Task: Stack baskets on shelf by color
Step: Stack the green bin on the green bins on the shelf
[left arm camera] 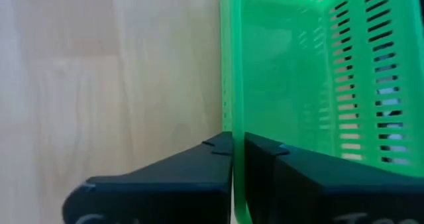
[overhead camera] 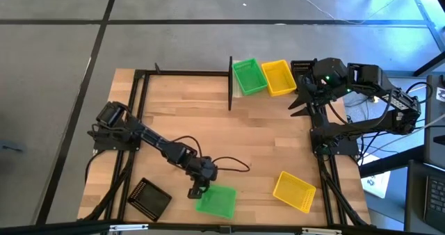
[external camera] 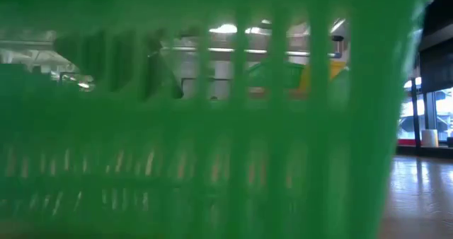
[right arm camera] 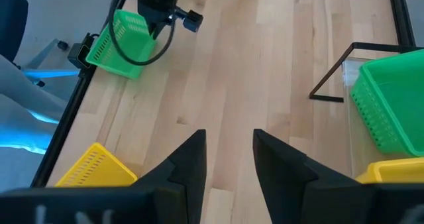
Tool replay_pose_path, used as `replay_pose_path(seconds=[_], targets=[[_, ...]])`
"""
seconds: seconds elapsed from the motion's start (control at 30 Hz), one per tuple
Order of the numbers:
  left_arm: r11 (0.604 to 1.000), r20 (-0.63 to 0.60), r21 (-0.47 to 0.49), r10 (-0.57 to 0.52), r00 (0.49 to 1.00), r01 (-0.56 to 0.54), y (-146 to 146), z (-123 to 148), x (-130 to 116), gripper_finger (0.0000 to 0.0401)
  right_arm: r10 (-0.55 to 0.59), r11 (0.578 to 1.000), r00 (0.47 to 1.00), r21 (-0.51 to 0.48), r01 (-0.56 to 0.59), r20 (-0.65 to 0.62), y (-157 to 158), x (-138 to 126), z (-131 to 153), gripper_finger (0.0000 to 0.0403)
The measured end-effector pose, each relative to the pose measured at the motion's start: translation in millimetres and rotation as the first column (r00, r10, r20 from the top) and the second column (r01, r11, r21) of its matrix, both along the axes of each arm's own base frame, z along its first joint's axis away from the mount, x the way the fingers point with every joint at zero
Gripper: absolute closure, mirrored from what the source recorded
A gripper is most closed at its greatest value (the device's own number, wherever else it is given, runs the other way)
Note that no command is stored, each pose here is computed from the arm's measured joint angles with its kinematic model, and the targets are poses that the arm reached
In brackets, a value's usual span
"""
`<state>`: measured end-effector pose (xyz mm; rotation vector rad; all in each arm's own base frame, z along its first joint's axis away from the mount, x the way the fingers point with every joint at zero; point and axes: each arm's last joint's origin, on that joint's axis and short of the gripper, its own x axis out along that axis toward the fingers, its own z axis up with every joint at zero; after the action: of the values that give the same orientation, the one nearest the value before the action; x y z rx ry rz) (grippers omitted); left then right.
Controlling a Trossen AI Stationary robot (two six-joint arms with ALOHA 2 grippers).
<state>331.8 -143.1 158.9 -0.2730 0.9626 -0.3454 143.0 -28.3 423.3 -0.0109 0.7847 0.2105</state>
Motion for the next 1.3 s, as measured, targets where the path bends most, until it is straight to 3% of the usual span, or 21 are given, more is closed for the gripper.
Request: replay_pose_path(seconds=[0.2,0.33,0.4,0.5,0.67,0.73,0.87,1.0,1.1,1.3], targets=[[0.989,0.032,-0.141,0.053,0.998,-0.048,23,35,3,0.0400,0.001,1.000,1.000,-0.001,-0.001,0.000,0,0,0,0.0281],[0.977,0.080,-0.170,0.144,0.986,-0.129,49,70,-6,0.0400,-0.024,0.999,1.000,-0.033,0.024,-0.005,-1,0,0,0.0281],[0.959,0.108,-0.174,0.246,0.963,-0.225,65,89,-13,0.0400,-0.050,0.997,0.999,-0.068,0.049,-0.011,-2,0,0,0.0281],[0.885,0.166,-0.213,0.451,0.877,-0.414,92,115,-22,0.0400,-0.088,0.990,0.996,-0.112,0.085,-0.019,-4,-1,-1,0.0281],[0.712,0.276,-0.233,0.701,0.657,-0.662,135,152,-30,0.0401,-0.151,0.974,0.988,-0.173,0.145,-0.026,-6,-1,-1,0.0281],[0.671,0.338,-0.217,0.733,0.590,-0.709,150,164,-29,0.0401,-0.181,0.964,0.983,-0.202,0.173,-0.020,-8,0,0,0.0281],[0.620,0.512,-0.075,0.696,0.503,-0.781,171,190,-24,0.0401,-0.233,0.954,0.972,-0.190,0.233,0.022,-10,4,1,0.0281],[0.499,0.616,0.107,0.646,0.451,-0.860,184,202,-14,0.0401,-0.235,0.950,0.966,-0.187,0.251,0.104,-13,14,3,0.0281],[0.402,0.661,0.187,0.623,0.418,-0.896,192,207,-6,0.0401,-0.230,0.946,0.957,-0.190,0.263,0.179,-16,26,6,0.0281],[0.268,0.697,0.325,0.580,0.421,-0.907,195,207,15,0.0401,-0.243,0.918,0.931,-0.244,0.311,0.273,-24,50,7,0.0281]])
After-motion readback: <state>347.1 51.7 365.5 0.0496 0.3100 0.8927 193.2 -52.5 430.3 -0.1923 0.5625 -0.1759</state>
